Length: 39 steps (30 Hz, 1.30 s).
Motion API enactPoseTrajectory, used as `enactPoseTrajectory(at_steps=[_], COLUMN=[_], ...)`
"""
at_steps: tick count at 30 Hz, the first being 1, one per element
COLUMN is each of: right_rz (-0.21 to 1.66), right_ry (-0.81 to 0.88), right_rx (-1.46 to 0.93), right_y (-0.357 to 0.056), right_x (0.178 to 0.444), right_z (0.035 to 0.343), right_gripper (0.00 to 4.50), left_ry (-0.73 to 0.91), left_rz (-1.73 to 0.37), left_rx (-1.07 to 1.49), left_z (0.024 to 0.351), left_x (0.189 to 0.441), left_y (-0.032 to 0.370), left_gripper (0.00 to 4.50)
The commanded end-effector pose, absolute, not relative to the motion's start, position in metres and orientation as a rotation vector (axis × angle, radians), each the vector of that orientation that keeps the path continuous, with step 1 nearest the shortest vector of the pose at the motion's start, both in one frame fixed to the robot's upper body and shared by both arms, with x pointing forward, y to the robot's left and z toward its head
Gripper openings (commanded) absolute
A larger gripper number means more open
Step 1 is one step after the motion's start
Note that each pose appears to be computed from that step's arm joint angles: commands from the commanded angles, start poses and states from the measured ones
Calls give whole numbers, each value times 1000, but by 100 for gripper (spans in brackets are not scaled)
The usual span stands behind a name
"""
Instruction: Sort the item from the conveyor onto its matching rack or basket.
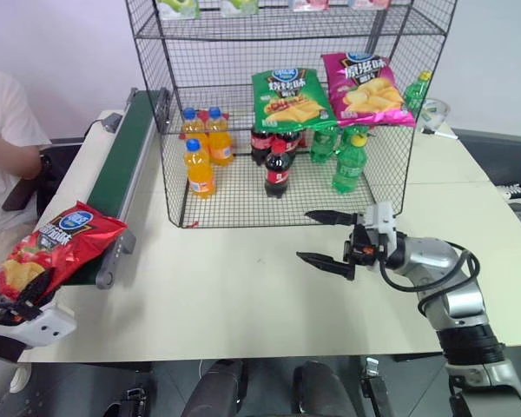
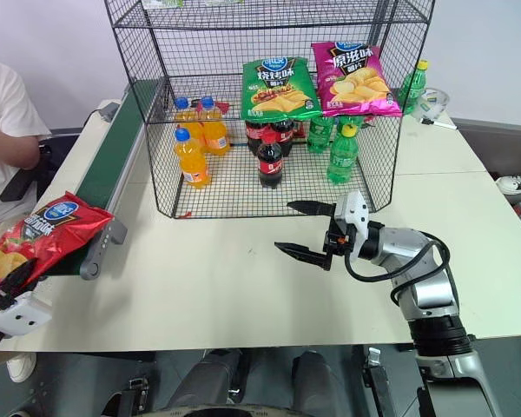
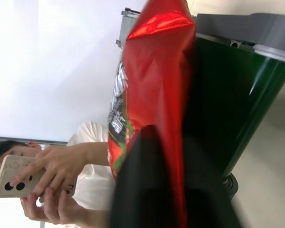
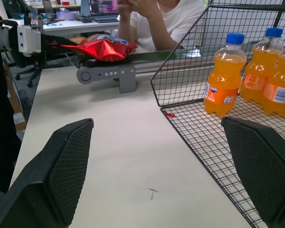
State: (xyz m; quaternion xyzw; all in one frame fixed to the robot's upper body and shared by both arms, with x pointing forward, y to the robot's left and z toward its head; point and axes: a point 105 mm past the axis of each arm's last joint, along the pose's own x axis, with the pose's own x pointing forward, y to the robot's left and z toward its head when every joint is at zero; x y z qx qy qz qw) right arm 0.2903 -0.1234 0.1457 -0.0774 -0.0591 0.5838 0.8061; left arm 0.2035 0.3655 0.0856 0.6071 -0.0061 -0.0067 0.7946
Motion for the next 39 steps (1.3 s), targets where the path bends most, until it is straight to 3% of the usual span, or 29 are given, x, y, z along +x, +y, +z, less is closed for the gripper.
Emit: enactPoseTrajectory(at_steps=[1, 7, 24, 31, 39], right_rz=[1236, 1222, 926, 765, 743], right_ry=[-170, -167, -347, -439, -440], right_rx=[-200, -204, -204, -188, -185], right_y=[-125, -127, -173, -184, -176], right_x=[293, 294, 309, 305, 302], right_z=[156, 155, 185, 197, 198], right_gripper=[450, 450, 450, 450, 450], left_ry=[-72, -183, -615, -759, -823], left_rz=[9, 85, -57, 30, 100], left_rx=[1296, 1294, 1317, 1246, 1160], left_z=[101, 131, 231, 268, 278], left_x=[204, 213, 229, 272, 324], left_y=[363, 358, 252, 212, 181], left_gripper=[5, 5, 5, 5, 5])
